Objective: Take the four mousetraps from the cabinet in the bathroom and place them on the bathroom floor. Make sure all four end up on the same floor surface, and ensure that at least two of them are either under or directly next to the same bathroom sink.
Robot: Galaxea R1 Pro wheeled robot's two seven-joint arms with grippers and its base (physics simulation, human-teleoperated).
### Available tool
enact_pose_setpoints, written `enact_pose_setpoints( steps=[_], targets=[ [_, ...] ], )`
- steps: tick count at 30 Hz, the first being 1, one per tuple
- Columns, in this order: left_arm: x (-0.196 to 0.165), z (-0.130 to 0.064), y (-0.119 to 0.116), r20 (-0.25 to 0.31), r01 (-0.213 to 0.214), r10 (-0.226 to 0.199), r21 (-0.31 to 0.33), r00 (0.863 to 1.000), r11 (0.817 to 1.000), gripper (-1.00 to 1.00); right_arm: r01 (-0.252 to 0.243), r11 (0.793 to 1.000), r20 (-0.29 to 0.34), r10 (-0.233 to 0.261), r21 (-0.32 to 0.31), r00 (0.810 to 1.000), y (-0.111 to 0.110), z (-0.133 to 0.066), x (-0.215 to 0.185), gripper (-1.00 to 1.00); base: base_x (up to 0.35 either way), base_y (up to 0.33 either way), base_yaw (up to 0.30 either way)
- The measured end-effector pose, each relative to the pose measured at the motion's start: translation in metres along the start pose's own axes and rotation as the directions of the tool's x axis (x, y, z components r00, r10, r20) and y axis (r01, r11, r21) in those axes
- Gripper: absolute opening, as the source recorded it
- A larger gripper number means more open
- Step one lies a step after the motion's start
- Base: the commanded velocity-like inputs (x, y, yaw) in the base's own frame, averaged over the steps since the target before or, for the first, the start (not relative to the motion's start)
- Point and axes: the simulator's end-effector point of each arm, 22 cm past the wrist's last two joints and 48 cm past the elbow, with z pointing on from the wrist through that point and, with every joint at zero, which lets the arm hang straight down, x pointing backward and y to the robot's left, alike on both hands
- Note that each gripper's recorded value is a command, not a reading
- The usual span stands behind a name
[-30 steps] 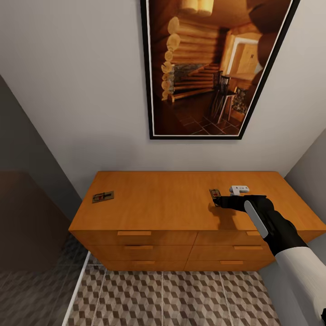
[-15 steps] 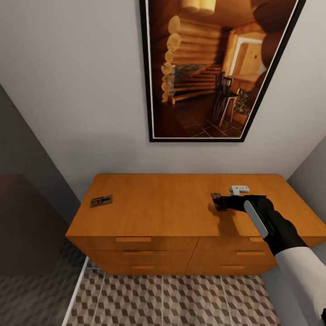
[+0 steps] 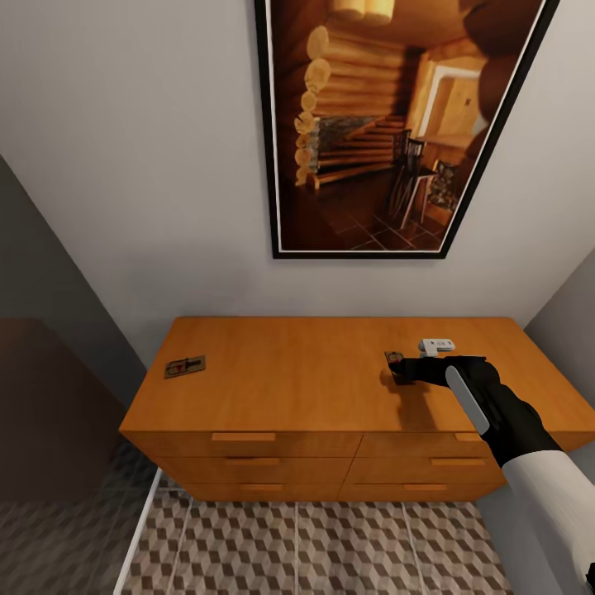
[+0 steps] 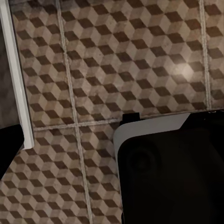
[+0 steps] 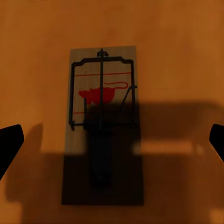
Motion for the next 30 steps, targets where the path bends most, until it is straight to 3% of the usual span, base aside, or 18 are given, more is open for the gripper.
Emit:
enact_pose_setpoints(
  steps=[30],
  targets=[
    [0.0038, 0.0003, -0.0007, -0.009, -0.001, 0.001, 0.001, 1.0, 1.0, 1.0, -0.004, 1.0, 0.005, 0.004, 0.006, 1.0, -0.0032, 0.0082, 0.0057, 1.0, 0.0, 0.0, 0.0]
  ],
)
